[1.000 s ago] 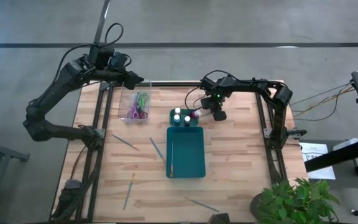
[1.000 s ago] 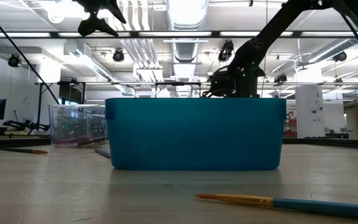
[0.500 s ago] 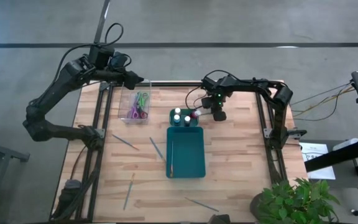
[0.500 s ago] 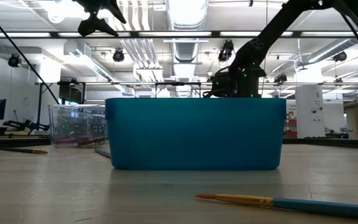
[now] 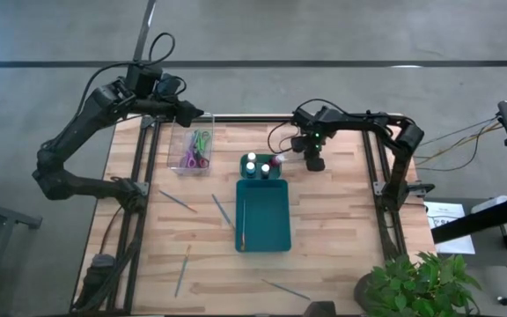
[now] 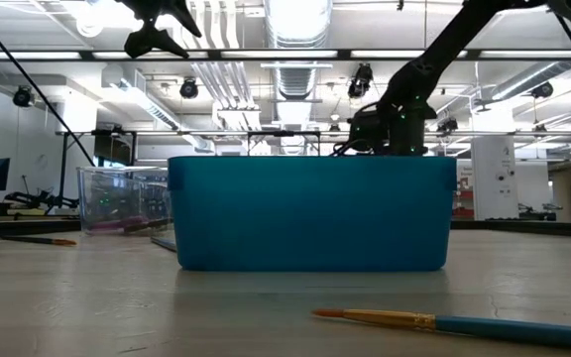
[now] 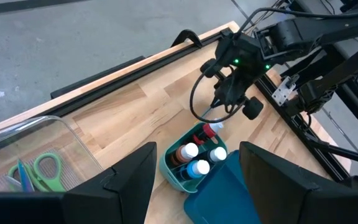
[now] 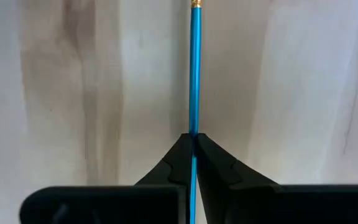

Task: Pick & Place Paint Supplies
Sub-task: Put the blue paintbrush into the blue bin

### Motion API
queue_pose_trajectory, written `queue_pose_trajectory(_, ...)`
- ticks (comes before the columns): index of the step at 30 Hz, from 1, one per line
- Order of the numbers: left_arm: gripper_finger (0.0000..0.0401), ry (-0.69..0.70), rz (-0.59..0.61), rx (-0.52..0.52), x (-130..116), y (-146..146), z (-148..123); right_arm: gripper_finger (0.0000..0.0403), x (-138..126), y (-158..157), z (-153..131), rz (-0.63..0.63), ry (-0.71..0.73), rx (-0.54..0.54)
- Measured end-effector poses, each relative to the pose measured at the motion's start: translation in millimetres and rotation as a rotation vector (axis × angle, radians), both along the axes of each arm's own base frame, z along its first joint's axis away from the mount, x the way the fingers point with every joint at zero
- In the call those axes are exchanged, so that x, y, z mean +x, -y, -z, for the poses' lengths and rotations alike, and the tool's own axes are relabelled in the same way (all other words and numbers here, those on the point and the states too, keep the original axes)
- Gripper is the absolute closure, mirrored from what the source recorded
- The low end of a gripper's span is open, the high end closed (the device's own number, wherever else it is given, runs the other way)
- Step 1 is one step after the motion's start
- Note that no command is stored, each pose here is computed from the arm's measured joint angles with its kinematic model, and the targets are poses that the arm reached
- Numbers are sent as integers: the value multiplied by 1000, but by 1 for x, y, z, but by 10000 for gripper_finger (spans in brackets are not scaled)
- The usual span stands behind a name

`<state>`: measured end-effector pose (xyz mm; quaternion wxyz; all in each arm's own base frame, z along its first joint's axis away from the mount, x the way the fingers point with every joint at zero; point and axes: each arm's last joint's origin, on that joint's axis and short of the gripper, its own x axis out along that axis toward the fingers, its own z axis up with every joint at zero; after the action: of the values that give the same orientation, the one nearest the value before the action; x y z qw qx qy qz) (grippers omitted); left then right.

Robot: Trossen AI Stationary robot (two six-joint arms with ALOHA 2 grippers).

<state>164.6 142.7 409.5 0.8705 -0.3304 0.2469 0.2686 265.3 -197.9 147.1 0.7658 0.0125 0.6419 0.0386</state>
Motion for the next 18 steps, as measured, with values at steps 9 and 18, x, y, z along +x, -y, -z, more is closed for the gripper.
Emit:
queue_pose_trajectory(9,163,0,2,-1,0,0,0,392,-17,-8,7,120,72,3)
queue_pose_trajectory(18,163,0,2,0,0,0,0,392,-43,-22,6,194,82,-3)
